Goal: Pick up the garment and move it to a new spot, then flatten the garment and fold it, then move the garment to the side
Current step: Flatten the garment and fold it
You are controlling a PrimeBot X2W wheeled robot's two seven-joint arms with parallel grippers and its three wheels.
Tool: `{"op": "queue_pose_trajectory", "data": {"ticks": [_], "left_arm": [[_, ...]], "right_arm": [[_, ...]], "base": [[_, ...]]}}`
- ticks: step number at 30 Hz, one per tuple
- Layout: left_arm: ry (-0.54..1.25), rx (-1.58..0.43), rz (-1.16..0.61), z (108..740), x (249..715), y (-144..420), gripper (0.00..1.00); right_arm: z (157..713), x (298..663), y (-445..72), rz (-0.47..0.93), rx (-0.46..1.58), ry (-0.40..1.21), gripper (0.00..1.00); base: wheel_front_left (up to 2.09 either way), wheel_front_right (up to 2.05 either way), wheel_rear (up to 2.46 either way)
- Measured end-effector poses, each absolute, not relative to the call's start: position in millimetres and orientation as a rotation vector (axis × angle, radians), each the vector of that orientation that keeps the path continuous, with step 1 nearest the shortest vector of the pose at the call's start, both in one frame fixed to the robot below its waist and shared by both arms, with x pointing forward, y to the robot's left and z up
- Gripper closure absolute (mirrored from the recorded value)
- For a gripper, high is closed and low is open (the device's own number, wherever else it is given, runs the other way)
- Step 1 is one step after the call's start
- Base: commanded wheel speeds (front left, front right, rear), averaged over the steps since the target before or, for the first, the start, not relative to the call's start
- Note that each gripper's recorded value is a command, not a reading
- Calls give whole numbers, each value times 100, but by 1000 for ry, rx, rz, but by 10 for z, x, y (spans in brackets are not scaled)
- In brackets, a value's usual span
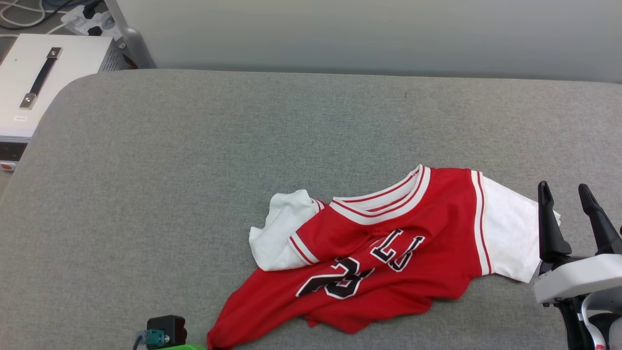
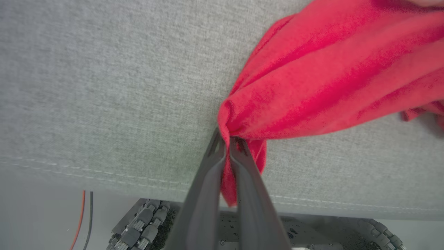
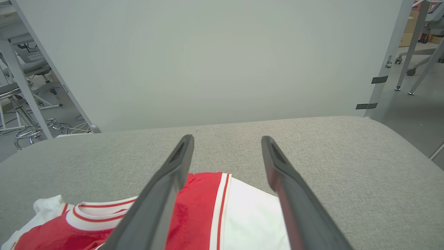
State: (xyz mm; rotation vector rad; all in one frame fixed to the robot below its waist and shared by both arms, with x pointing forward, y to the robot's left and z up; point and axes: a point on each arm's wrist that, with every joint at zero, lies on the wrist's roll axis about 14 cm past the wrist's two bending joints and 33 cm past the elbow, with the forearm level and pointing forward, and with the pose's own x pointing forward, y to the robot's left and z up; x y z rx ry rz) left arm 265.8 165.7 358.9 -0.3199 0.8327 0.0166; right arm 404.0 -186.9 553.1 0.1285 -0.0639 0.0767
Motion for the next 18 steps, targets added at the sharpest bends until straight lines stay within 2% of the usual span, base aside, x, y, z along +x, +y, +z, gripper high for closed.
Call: {"op": "queue_pose_trajectory", "data": {"ticks": [1, 4, 11, 18], "left_arm": [[821, -323, 12, 3597, 2669, 1645, 0], [749, -324, -3, 3693, 2775, 1594, 0], [447, -279, -28, 4291, 3281, 1605, 0], [281, -242, -89, 4807, 3641, 1525, 0]], "right_arm": [[5538, 4030, -1868, 77, 128, -65, 0], [5558, 4001, -1861, 80, 124, -66, 0], [5630, 3938, -1820, 93, 118, -80, 0], [5593, 3928, -1791, 99, 121, -67, 0]], "base": [[0, 0, 0], [0, 0, 0], [0, 0, 0], [0, 0, 0]]}}
